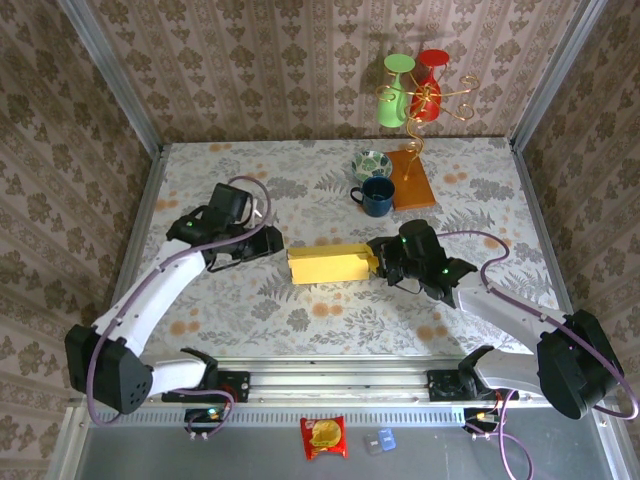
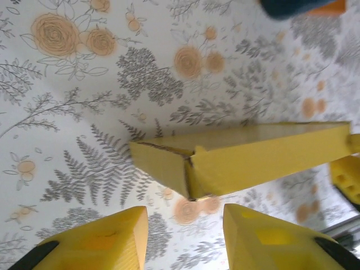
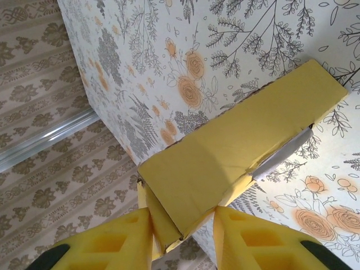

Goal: Fold the paper box

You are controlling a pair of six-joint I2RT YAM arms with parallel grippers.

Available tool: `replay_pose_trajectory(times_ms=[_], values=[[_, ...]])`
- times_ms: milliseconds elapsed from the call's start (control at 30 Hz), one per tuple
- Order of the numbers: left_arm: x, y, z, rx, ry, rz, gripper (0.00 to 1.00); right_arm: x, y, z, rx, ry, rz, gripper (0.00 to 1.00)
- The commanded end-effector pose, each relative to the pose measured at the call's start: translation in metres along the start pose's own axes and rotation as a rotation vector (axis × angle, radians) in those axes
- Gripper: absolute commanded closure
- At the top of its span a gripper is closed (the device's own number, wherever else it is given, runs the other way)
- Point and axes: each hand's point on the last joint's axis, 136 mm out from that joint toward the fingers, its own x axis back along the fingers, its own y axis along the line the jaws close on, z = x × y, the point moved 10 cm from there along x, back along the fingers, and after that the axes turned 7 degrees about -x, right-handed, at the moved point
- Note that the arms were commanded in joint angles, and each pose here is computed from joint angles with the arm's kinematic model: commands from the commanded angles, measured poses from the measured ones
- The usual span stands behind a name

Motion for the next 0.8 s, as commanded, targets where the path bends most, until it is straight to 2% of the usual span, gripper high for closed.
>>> replay_pose_trajectory(times_ms=[0,200,567,767], values=[[-0.007,0.002,0.0,0.164,0.016,0.094,0.59,-0.004,-0.027,-0.01,-0.014,-0.054,0.169,0.68],[-0.026,0.008,0.003,0.248,0.058,0.111,0.64,-0.003,-0.026,-0.01,-0.013,-0.059,0.176,0.69],[-0.044,0.018,0.014,0.286,0.067,0.144,0.67,-0.004,-0.024,-0.01,-0.008,-0.06,0.173,0.71],[-0.051,0.028,0.028,0.309,0.089,0.125,0.75,-0.004,-0.026,-0.011,-0.012,-0.065,0.182,0.72]])
